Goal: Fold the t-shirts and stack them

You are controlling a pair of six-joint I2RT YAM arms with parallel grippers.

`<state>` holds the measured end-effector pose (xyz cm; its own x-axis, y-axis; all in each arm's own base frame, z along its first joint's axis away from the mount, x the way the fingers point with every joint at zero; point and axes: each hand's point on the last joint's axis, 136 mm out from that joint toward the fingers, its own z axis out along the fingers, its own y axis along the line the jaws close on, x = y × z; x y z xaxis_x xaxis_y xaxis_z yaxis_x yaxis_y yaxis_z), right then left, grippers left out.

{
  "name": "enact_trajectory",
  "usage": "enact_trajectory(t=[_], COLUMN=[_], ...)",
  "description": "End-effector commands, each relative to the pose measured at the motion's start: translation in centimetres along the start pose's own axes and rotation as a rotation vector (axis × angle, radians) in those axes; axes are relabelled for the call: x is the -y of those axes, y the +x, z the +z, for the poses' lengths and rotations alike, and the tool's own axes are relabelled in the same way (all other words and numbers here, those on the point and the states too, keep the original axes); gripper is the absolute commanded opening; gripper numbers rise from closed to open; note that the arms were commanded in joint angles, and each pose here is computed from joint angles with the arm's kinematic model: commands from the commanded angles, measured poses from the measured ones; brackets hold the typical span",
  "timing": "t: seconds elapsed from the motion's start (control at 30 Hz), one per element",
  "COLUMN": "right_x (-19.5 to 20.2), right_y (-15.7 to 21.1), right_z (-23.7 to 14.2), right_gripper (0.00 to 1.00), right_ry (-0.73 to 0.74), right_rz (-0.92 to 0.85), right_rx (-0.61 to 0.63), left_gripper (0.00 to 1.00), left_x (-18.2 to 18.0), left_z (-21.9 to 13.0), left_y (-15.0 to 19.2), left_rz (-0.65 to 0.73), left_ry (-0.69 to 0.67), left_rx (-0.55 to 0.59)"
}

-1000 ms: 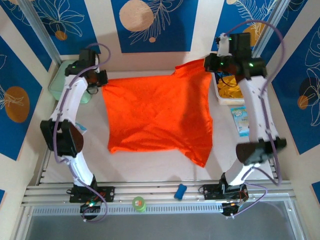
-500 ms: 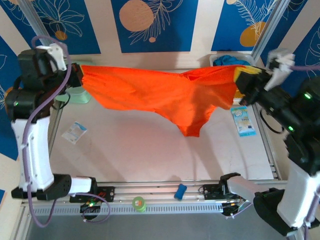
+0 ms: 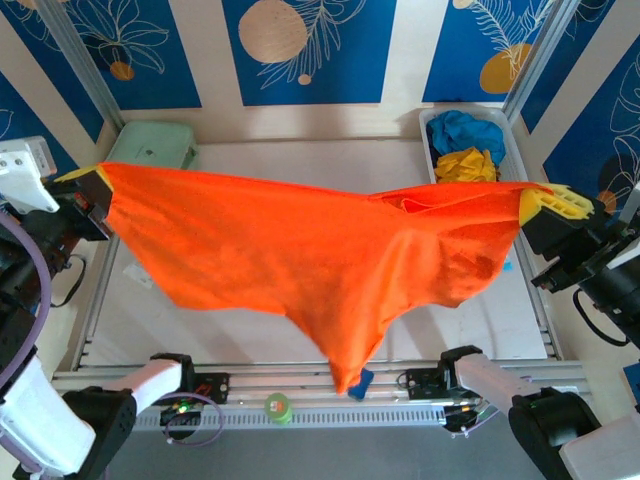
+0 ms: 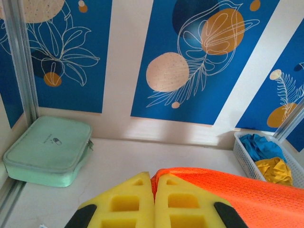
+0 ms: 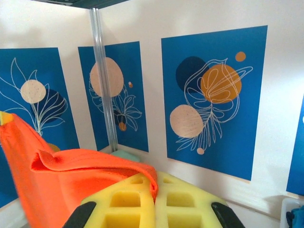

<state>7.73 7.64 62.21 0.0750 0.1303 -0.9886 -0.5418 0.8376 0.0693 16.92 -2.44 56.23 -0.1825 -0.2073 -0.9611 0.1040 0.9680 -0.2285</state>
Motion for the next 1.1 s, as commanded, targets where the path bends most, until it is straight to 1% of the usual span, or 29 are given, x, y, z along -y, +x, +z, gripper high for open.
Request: enact_trajectory(t=[0.0, 0.1, 0.23, 0.33, 0.43, 0.57, 0.7, 0.77, 0.83, 0.9, 0.97, 1.07], right_x=[2.1, 4.4, 8.2, 11.1, 14.1, 18.4, 22.8, 25.2, 27.3, 29.1, 30.6, 32.4], right_y=[1.2, 2.5, 5.3, 8.3, 12.5, 19.8, 28.7, 33.6, 37.5, 41.1, 43.7, 46.4], right_z=[1.4, 4.2, 9.8, 14.7, 19.5, 26.1, 32.2, 35.1, 37.5, 39.3, 41.0, 42.2], right_gripper=[0.00, 0.00, 0.00, 0.00, 0.00, 0.00, 0.00, 0.00, 0.00, 0.00, 0.00, 0.00], right_ry=[0.086, 0.154, 0.249, 0.298, 0.332, 0.347, 0.352, 0.356, 0.362, 0.364, 0.372, 0.392], right_rz=[-0.014, -0.032, -0.064, -0.073, -0.054, -0.009, 0.010, -0.008, -0.031, -0.056, -0.091, -0.118], right_rx=[-0.051, -0.121, -0.239, -0.345, -0.464, -0.608, -0.756, -0.838, -0.894, -0.929, -0.923, -0.909], left_gripper=[0.00, 0.00, 0.00, 0.00, 0.00, 0.00, 0.00, 0.00, 0.00, 0.00, 0.00, 0.00], left_x=[-1.5, -2.0, -3.2, -4.5, -6.0, -8.2, -10.4, -11.4, -12.3, -13.1, -13.9, -14.7], left_z=[2.4, 4.3, 8.4, 12.5, 17.3, 24.5, 32.0, 35.8, 39.2, 42.3, 45.1, 47.9], left_y=[0.6, 0.8, 1.4, 2.4, 4.7, 9.2, 15.5, 19.1, 22.4, 25.5, 28.1, 30.2], left_rz=[0.026, 0.043, 0.073, 0.098, 0.122, 0.134, 0.132, 0.125, 0.116, 0.109, 0.103, 0.105], left_ry=[-0.079, -0.102, -0.150, -0.196, -0.240, -0.290, -0.317, -0.324, -0.331, -0.335, -0.344, -0.353], left_rx=[-0.054, -0.071, -0.105, -0.149, -0.212, -0.300, -0.413, -0.482, -0.543, -0.596, -0.637, -0.657])
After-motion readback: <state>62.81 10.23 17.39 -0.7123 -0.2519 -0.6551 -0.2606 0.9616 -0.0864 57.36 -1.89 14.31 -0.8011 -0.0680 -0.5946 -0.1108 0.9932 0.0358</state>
